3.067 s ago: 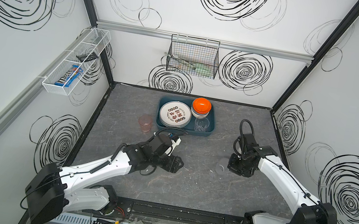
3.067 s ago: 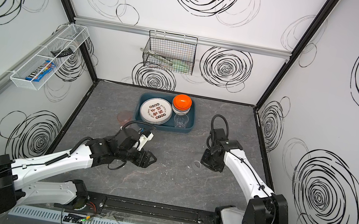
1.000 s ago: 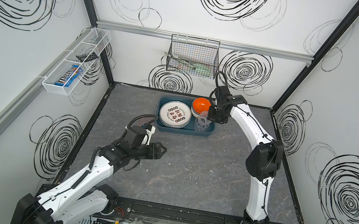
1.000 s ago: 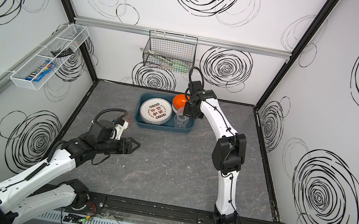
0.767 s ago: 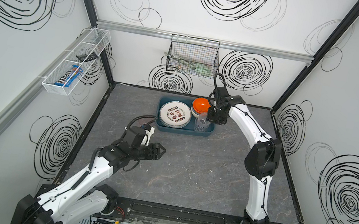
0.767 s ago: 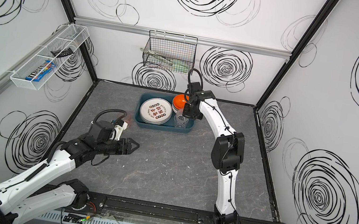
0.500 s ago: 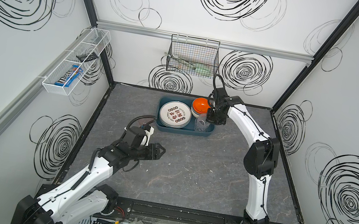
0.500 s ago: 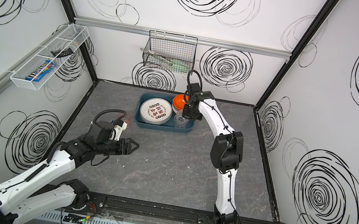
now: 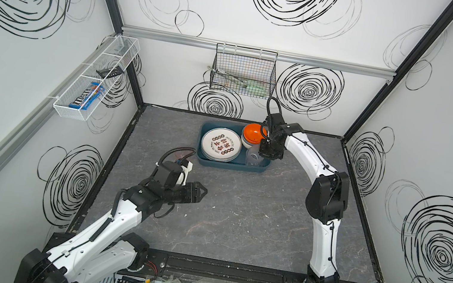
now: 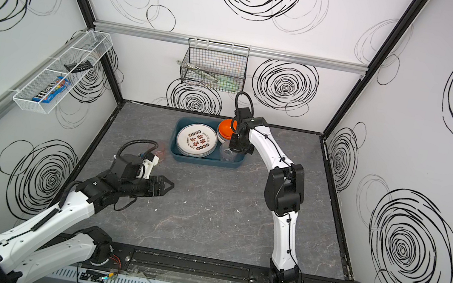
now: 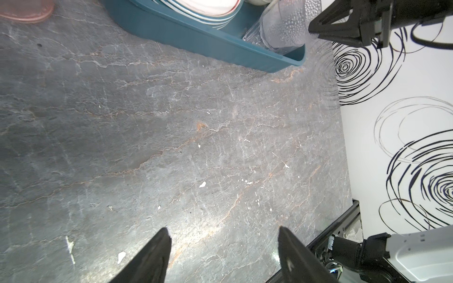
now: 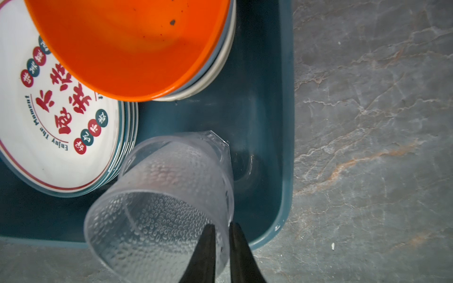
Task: Place the mixed dishes into the plastic bin
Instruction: 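Carry the frosted cup over the bin and lower it onto the clear cup, then open the right gripper and withdraw it from the bin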
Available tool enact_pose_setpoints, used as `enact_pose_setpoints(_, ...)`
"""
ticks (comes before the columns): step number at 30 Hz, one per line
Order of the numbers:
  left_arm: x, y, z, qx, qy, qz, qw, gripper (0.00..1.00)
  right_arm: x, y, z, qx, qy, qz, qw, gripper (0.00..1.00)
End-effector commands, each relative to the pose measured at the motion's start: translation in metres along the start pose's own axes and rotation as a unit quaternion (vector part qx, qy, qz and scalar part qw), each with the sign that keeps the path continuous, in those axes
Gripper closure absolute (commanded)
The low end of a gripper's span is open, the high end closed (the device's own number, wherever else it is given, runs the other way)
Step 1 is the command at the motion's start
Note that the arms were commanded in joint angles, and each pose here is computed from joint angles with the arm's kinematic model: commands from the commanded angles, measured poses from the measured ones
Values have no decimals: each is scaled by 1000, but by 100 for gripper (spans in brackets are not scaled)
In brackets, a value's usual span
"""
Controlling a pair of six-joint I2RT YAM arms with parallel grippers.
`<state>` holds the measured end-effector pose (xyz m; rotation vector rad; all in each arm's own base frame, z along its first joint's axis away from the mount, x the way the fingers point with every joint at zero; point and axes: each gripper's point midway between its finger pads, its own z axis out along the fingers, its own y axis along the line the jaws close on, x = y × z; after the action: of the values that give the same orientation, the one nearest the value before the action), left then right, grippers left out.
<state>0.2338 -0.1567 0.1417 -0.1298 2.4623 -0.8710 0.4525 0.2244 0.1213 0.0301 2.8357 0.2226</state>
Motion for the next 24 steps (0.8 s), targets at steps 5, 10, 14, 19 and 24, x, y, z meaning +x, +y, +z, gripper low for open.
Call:
enact_pose_setpoints(5,-10,-2,-6,2,-20,-2,1000,27,-10,2,-25,6,-36,0,999,74)
enact_pose_setpoints(10,-18,-2,-11,-3,-35,-6,999,26,-11,3,-48,-4,-64,-2,998,71)
enact_pose_setpoints(14,-25,-1,-15,-13,-44,-13,999,26,-12,6,-72,-28,-95,-3,995,70)
enact_pose_setpoints(19,-35,5,-18,-26,-48,-23,998,28,-2,16,-99,-84,-125,-19,988,68)
enact_pose_setpoints(24,-48,12,-20,-36,-56,-41,997,30,17,37,-118,-159,-140,-61,975,68)
